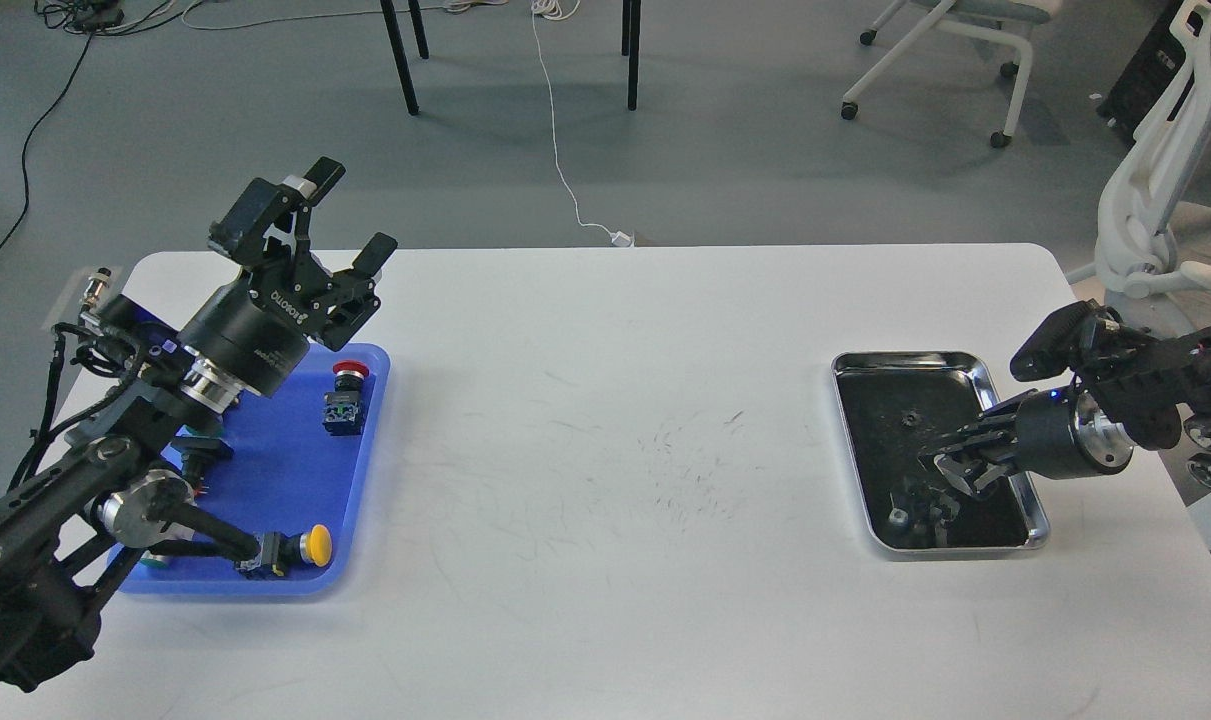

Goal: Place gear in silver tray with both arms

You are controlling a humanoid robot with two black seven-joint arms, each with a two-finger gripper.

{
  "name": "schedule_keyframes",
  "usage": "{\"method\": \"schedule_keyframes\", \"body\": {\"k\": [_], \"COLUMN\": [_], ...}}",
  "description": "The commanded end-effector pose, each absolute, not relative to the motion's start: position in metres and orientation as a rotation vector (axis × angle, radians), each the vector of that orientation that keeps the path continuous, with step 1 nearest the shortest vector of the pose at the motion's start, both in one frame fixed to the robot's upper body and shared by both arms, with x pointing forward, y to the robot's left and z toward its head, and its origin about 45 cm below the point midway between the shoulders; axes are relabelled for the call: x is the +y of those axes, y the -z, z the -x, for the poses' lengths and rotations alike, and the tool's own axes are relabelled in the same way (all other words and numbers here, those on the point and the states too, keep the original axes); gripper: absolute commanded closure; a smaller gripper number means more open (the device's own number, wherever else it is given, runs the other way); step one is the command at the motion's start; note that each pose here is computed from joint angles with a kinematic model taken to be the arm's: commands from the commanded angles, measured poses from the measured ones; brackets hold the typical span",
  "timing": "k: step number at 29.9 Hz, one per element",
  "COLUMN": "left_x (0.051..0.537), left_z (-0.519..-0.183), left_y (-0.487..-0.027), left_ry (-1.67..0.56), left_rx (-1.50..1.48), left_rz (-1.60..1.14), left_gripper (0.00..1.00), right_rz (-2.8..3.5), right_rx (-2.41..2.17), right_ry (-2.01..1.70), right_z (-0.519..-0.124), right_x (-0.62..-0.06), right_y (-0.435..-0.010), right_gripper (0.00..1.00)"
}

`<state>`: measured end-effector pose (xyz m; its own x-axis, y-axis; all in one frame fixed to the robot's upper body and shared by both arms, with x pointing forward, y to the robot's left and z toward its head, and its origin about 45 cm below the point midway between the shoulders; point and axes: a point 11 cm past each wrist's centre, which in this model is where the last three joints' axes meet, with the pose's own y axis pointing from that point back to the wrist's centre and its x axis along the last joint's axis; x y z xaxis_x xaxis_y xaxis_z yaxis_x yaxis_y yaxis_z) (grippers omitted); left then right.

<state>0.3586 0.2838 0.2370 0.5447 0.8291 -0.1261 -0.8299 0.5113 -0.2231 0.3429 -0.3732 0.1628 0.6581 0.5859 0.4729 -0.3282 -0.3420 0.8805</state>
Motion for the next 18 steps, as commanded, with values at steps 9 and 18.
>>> {"method": "schedule_keyframes", "body": {"k": [9, 18], "left_x": [0.282, 0.283], "left_z": [-0.358, -0.358], "left_y": [-0.236, -0.236], "left_ry": [-0.997, -0.998], "left_rx": [0.007, 0.007], "left_rz": [0.274, 0.272], "left_gripper": [0.02, 0.02], "right_rz": [-1.697, -1.738], "right_rx": [0.220, 0.099], "right_ry": [-0.918, -0.974], "right_z": [-0.329, -0.341], "right_x": [-0.378, -0.370], "right_y": [-0.148, -0.165], "right_gripper": [0.74, 0.07]}}
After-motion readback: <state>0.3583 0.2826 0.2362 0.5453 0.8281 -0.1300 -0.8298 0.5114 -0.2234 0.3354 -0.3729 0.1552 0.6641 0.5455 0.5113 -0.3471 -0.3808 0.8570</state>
